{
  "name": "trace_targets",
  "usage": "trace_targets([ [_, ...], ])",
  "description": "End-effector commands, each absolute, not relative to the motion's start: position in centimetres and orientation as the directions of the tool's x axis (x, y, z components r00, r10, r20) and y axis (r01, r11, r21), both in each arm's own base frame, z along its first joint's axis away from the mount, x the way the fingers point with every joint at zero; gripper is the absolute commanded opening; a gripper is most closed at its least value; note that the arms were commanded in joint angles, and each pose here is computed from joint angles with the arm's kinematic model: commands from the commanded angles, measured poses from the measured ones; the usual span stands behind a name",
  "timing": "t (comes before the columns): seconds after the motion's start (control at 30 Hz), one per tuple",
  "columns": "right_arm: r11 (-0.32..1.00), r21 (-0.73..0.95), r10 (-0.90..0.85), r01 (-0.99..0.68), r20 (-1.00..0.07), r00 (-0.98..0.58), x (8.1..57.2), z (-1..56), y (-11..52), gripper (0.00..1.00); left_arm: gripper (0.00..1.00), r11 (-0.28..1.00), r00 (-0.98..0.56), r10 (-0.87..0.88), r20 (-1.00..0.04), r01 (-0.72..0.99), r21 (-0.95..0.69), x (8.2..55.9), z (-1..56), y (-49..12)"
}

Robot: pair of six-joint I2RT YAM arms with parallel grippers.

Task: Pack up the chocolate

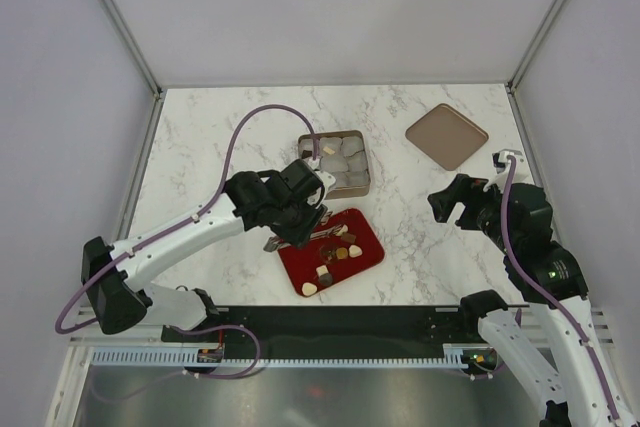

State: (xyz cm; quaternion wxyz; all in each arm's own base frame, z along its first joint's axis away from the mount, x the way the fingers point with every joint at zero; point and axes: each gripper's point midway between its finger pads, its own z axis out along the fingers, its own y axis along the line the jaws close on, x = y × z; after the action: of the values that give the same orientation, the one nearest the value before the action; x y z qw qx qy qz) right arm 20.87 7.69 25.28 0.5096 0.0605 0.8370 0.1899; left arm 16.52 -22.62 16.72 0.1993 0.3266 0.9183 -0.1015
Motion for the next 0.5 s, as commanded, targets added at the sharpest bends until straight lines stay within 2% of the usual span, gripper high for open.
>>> trace_targets([
  [0.0, 0.924, 0.371, 0.295, -0.09, -0.844, -0.449, 21.1, 26.3, 7.4, 0.93, 0.49, 0.784, -0.73, 0.527, -0.435, 0.615, -0.082, 16.1, 16.6, -22.9],
  [0.03, 0.924, 0.371, 0.297, -0.089, -0.845, -0.444, 21.1, 26.6, 7.4, 0.93, 0.49, 0.791, -0.729, 0.509, -0.458, 0.605, -0.085, 16.7, 16.6, -23.5],
  [0.47, 0.922, 0.375, 0.299, -0.095, -0.848, -0.438, 21.0, 27.1, 7.4, 0.93, 0.49, 0.778, -0.721, 0.54, -0.434, 0.624, -0.069, 17.3, 15.1, -24.4],
])
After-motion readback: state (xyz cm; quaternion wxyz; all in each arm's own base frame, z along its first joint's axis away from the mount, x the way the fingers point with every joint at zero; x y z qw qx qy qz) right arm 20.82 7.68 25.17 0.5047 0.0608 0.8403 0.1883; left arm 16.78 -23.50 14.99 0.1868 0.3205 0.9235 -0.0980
